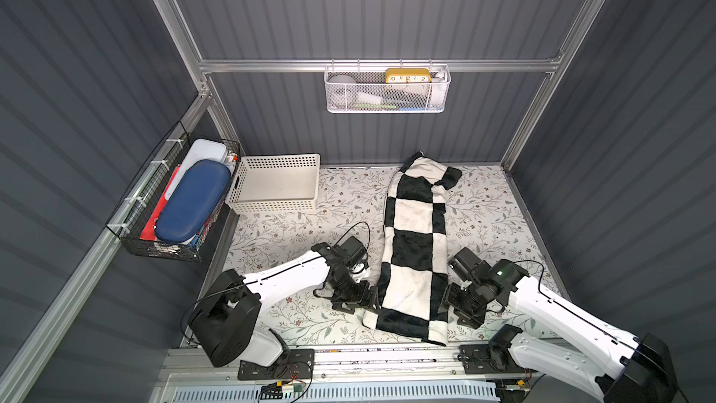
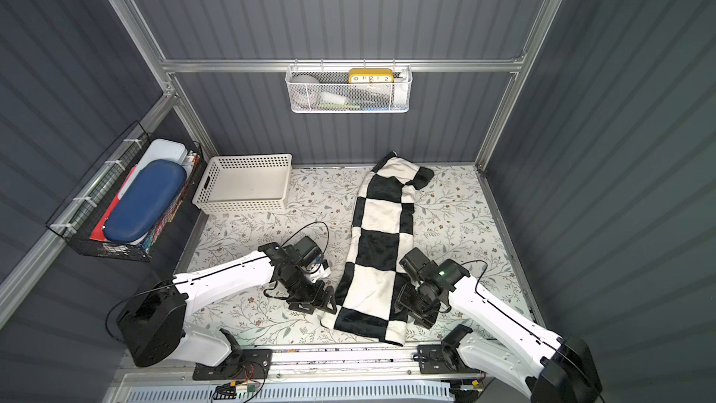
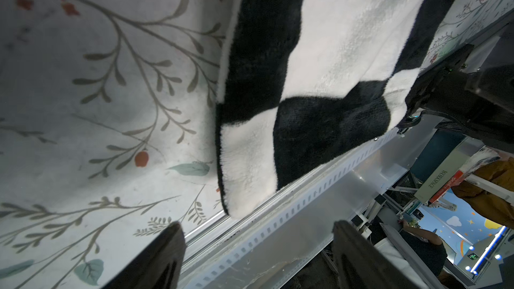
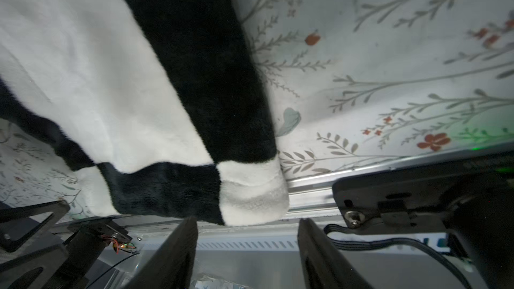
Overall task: Roll up the pillowcase
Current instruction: Roll the pillowcase at the center of the board.
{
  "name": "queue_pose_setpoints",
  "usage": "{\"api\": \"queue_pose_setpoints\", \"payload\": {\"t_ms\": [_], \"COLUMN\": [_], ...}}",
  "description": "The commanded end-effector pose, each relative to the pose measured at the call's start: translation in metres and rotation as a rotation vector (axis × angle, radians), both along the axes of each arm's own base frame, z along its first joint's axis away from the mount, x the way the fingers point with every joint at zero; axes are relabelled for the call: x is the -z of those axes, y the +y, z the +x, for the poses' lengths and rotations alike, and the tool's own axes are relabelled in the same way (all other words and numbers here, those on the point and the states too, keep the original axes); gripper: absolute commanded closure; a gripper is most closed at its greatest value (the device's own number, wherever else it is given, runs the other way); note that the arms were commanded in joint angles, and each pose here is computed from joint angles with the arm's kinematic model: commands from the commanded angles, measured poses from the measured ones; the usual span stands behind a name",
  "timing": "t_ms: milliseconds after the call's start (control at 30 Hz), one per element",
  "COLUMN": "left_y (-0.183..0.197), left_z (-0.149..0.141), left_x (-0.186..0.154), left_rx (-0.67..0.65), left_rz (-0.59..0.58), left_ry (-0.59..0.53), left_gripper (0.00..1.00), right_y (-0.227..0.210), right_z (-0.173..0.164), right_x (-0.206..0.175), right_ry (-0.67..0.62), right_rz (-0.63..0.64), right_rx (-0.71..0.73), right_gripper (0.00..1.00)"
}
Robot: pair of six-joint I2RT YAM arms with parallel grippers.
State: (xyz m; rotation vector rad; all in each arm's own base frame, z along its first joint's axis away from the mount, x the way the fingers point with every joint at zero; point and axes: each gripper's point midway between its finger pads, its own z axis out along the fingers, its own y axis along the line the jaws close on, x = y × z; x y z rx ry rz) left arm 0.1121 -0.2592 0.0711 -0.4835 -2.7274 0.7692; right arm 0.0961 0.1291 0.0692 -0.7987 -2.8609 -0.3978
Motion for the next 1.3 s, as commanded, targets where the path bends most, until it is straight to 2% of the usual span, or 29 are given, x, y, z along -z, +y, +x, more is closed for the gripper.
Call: {"api": "queue_pose_setpoints", "payload": {"t_ms": [0,100,233,333,467,500,633,867,933,967,1100,1200,1267], "left_y": [-0.014,-0.007,0.003,0.0,-0.01,-0.011,-0.01,-0.007,-0.005,-0.005,-0.006,-0.005,-0.001], "left_z": [0.004,-0.003,-0.013,-0.013,-0.006,-0.005,-0.008,-0.013,-0.013,-0.013,-0.007,0.005,0.032], "left_x": [0.005,0.021,0.034,0.039,0.034,0.033,0.036,0.038,0.039,0.039,0.037,0.025,0.012], "left_rx": [0.026,0.03,0.031,0.042,0.05,0.053,0.057,0.053,0.051,0.053,0.054,0.045,0.002], "left_rz": [-0.008,0.023,0.045,0.039,0.013,0.011,0.015,0.01,0.016,0.018,0.033,0.065,0.134], "left_ry": [-0.005,0.029,0.056,0.068,0.056,0.053,0.069,0.084,0.083,0.081,0.059,-0.001,-0.139], "left_gripper": [0.19,0.25,0.33,0.42,0.52,0.54,0.73,0.85,0.85,0.82,0.56,0.37,0.22], "right_y": [-0.002,-0.006,0.005,0.014,0.02,0.02,0.017,0.013,0.016,0.018,0.028,0.031,0.03], "right_z": [-0.008,-0.014,-0.011,-0.018,-0.016,-0.016,-0.015,-0.02,-0.019,-0.019,-0.012,-0.009,-0.009], "right_x": [0.011,0.02,0.034,0.048,0.055,0.055,0.049,0.04,0.038,0.037,0.034,0.031,0.031], "right_ry": [0.043,0.075,0.072,0.129,0.127,0.128,0.111,0.075,0.065,0.062,0.037,0.044,0.047], "right_rz": [-0.018,-0.043,0.011,0.046,0.048,0.04,0.01,0.042,0.07,0.083,0.122,0.124,0.11], "right_rx": [0.044,0.027,0.027,0.006,-0.022,-0.027,-0.04,-0.005,-0.005,-0.007,-0.026,-0.036,-0.045], "right_gripper": [0.37,0.37,0.37,0.38,0.39,0.41,0.58,0.79,0.86,0.89,0.99,1.0,1.0]}}
